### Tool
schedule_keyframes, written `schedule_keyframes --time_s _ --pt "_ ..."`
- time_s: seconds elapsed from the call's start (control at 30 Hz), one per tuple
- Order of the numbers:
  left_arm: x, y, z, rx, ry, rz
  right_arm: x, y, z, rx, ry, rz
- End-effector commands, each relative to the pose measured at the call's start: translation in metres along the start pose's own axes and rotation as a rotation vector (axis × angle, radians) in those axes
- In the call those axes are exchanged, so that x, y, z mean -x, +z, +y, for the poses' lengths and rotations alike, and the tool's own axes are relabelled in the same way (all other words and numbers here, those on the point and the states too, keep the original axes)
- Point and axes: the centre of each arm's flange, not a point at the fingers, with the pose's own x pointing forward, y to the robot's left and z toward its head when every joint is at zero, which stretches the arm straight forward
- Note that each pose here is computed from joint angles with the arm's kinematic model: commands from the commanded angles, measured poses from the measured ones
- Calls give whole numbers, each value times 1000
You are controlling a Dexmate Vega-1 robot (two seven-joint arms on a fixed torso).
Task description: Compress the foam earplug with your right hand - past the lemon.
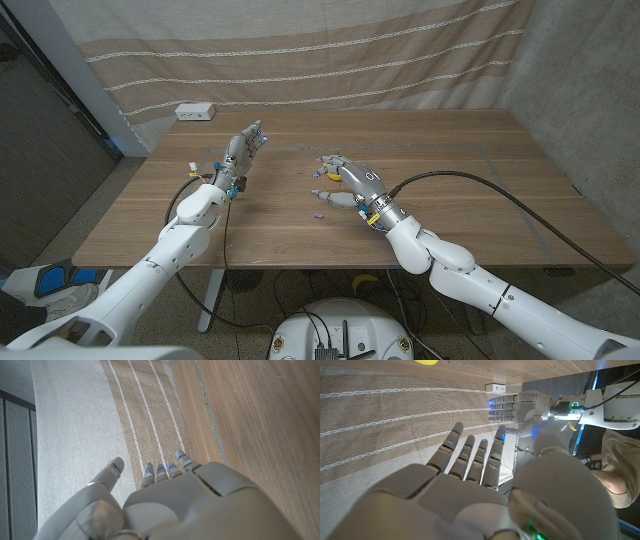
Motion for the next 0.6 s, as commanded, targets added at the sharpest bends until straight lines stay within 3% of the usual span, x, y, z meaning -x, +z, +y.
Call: schedule_keyframes --time_s 0.03,0.6 --pt "2 1 1 -4 -6 -2 -1 -3 11 9 15 22" --pt "3 -1 2 -1 -8 -1 1 0 24 23 69 33"
